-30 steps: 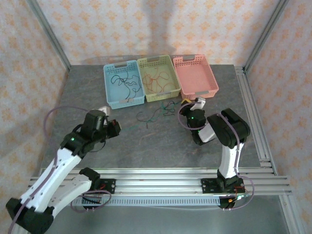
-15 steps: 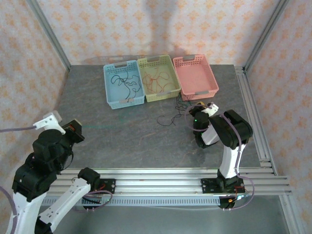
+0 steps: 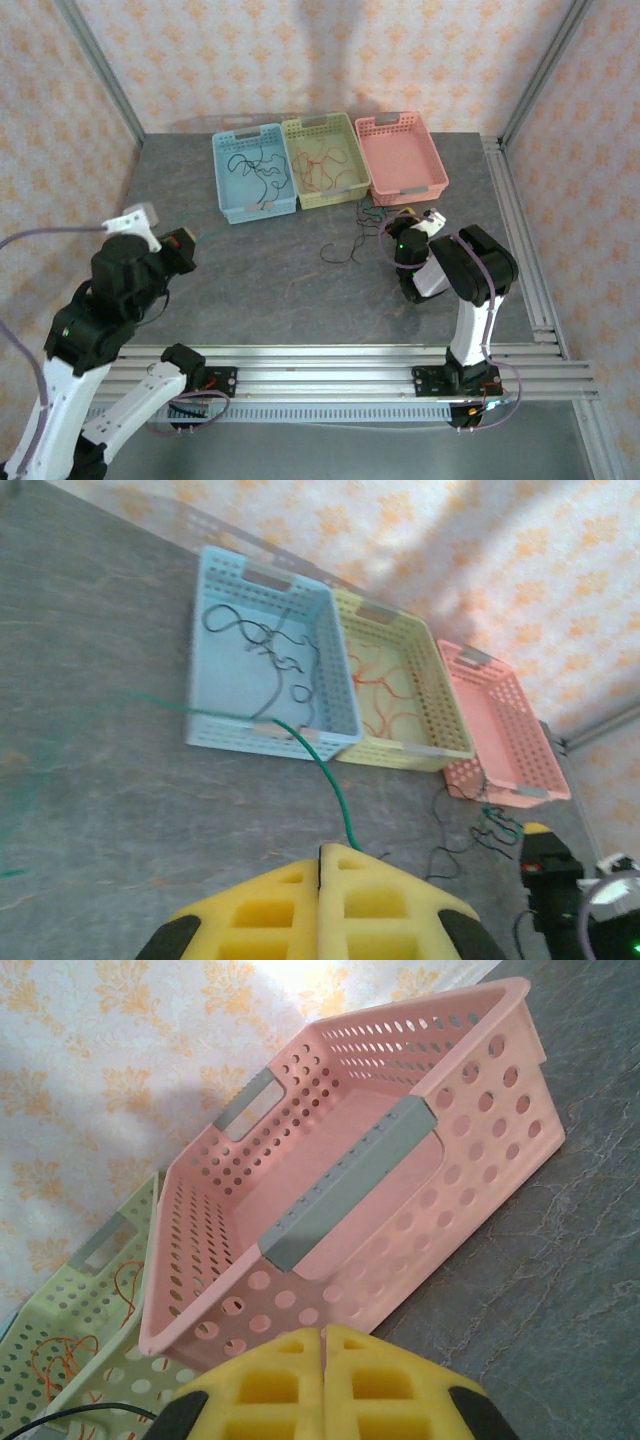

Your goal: Untangle the cables

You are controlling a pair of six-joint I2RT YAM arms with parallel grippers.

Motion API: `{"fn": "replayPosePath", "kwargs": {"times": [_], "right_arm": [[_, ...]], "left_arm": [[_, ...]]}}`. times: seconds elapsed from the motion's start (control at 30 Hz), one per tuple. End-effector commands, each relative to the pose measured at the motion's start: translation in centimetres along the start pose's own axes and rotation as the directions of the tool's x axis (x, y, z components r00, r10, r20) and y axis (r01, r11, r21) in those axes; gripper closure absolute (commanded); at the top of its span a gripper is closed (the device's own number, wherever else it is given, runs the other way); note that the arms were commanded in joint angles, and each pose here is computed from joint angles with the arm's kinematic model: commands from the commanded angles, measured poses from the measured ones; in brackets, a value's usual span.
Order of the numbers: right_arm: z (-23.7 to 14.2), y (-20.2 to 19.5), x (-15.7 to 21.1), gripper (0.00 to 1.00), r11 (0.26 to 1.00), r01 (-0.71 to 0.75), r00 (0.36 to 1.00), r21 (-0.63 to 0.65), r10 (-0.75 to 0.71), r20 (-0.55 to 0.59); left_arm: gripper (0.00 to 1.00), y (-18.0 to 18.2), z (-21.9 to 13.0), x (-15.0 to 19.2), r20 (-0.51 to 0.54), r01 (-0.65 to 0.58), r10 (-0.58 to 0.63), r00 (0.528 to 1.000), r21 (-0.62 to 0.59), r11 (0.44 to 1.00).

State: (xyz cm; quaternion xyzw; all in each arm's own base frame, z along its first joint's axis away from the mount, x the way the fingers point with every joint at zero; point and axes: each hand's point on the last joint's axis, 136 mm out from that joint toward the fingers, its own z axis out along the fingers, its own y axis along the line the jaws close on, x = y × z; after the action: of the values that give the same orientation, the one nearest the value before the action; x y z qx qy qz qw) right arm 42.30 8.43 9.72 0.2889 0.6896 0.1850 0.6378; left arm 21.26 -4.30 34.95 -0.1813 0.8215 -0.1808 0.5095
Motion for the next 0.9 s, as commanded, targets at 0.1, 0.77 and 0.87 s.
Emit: {"fn": "replayPosePath", "kwargs": {"times": [0.1,0.77,0.87], "right_arm": [[0.5,0.7,0.4,1.0,0.999,-0.017,1.0,-0.033,0.016,-0.012],[0.9,1.9,0.9,1.0,0.996,-0.01,0.999,-0.085,0.006,-0.042],[1.0,2.0,1.0,1.0,0.996,-0.011,0.999,-0.092,0.007,-0.048]], "left_arm": [[1.0,-8.8,2.7,-4.2,0.001,0.042,-0.044,0.999,0.273,0.961],[1.0,-26.4,21.4,-5.2,-0.19,-0.05,0.163,0.968,0.49,0.87],[1.0,-28.7,24.0,-3.9,-0.207,-0.066,0.203,0.957,0.526,0.848]]}}
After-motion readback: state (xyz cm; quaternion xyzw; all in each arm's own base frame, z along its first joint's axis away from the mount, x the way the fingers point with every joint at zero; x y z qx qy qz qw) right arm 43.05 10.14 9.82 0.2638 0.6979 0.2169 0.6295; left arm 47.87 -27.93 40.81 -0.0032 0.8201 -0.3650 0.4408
